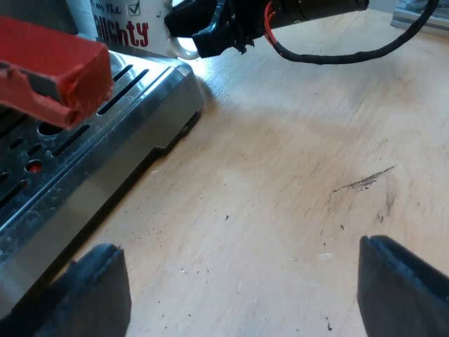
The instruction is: Place mug into machine
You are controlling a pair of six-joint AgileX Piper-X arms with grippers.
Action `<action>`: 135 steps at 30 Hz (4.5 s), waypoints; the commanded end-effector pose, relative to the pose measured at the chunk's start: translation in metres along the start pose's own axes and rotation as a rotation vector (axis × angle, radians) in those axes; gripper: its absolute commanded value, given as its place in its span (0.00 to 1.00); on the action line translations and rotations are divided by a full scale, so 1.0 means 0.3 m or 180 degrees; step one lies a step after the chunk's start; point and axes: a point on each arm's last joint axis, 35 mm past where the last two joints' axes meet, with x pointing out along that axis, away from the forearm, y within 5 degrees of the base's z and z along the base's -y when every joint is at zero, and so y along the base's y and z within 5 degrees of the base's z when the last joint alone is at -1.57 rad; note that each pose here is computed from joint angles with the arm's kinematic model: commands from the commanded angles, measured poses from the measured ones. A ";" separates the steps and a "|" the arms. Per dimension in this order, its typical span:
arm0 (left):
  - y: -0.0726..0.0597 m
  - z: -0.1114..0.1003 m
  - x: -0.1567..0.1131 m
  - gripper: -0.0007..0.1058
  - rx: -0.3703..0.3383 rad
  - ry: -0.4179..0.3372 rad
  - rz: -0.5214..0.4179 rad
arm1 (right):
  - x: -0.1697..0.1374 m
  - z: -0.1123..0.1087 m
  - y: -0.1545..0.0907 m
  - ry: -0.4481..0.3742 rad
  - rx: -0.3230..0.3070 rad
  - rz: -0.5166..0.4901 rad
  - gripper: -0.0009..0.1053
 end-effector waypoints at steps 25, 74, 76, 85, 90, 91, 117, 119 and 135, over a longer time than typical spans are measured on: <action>-0.036 0.073 -0.083 0.65 0.0030 -0.0059 0.0419 | -0.251 0.127 -0.114 -0.0154 -0.0417 0.0120 0.01; -0.007 0.014 -0.101 0.65 0.0159 -0.0445 0.1321 | -0.389 0.201 0.217 -0.1098 -0.0407 0.1658 0.01; -0.003 0.018 -0.094 0.65 0.0161 -0.0450 0.1321 | -0.390 0.204 0.226 -0.1149 -0.0381 0.1613 0.01; 0.022 0.007 -0.052 0.65 0.0063 -0.0473 0.1308 | -0.364 0.243 0.258 -0.1227 -0.0325 0.1533 0.01; 0.032 -0.001 -0.035 0.65 0.0030 -0.0429 0.1309 | -0.332 0.274 0.291 -0.1175 -0.0352 0.1521 0.01; 0.034 -0.003 -0.032 0.65 0.0025 -0.0415 0.1310 | -0.324 0.275 0.299 -0.1156 -0.0363 0.1524 0.01; 0.043 0.001 -0.015 0.65 0.0020 -0.0401 0.1310 | -0.158 0.365 0.453 -0.0999 -0.0366 0.1306 0.01; 0.043 0.001 -0.015 0.65 0.0020 -0.0401 0.1310 | -0.149 0.371 0.463 -0.1001 -0.0365 0.1306 0.01; 0.039 0.002 -0.013 0.65 0.0030 -0.0400 0.1173 | -0.075 0.404 0.498 -0.0970 -0.0219 0.1256 0.01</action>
